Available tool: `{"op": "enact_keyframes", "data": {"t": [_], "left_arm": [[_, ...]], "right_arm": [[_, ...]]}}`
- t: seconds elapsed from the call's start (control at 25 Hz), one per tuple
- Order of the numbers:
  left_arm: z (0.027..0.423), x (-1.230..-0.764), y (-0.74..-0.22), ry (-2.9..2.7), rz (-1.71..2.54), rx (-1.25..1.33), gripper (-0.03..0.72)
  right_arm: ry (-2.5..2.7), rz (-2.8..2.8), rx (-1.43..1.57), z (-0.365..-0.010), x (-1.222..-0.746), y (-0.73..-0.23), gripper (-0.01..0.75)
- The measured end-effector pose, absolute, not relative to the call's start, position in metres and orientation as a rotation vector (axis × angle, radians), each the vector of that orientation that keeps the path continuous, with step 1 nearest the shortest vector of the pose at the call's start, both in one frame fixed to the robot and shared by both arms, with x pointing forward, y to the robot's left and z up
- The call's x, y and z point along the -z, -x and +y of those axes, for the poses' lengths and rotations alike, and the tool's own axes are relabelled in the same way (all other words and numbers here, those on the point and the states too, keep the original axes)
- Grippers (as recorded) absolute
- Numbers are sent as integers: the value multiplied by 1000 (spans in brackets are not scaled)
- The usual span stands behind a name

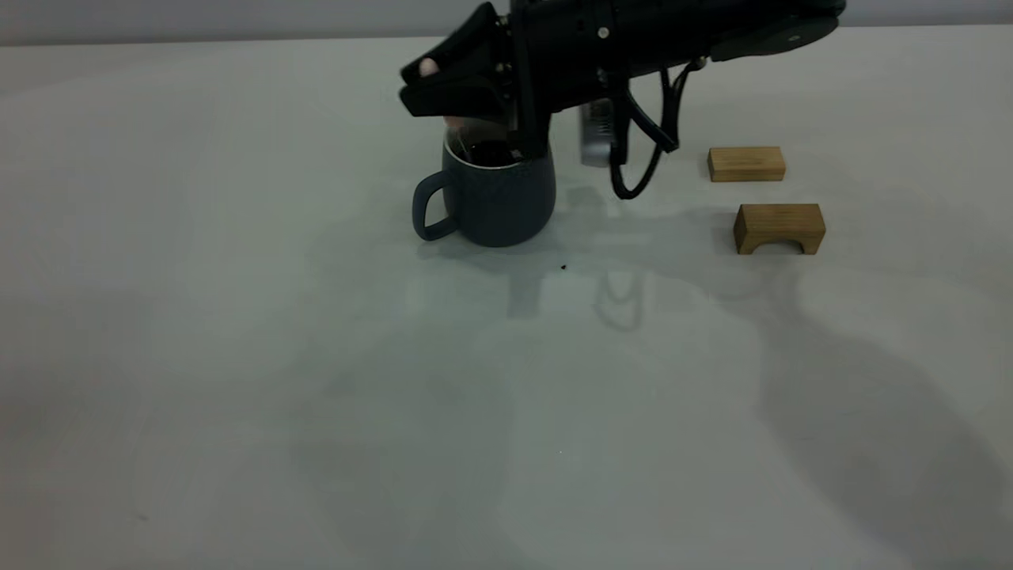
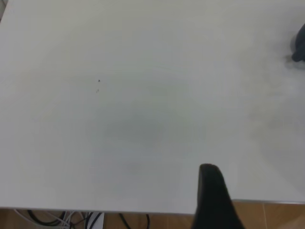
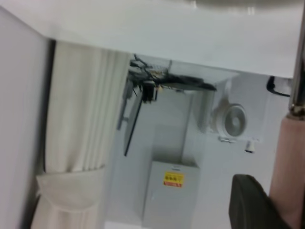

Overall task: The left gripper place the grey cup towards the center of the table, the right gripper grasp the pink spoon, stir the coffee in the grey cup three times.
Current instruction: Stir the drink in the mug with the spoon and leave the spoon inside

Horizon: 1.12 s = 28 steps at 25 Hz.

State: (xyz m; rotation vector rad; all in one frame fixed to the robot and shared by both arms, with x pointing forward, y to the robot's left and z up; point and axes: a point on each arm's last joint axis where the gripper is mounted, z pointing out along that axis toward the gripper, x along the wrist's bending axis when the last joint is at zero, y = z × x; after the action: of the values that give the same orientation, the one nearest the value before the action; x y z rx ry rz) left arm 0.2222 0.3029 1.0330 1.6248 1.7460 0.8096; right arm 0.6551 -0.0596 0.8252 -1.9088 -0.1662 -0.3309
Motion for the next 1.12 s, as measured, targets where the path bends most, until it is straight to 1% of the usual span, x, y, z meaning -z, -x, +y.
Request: {"op": "enact_keyframes", "data": {"t": [0.28,0.72,1.12], "left_arm": [[303,-1033,-222,-1625,1746,-810,528],[303,-1033,-222,-1625,1746,-810,528],[303,-1033,-222,-1625,1746,-810,528]], "right_arm": [[1895,-200,401,-47,-819,-676,130],[2026,-272,524,-60,-814,-687,130],[2065,-421,518,-61,-816,-683,130]]}}
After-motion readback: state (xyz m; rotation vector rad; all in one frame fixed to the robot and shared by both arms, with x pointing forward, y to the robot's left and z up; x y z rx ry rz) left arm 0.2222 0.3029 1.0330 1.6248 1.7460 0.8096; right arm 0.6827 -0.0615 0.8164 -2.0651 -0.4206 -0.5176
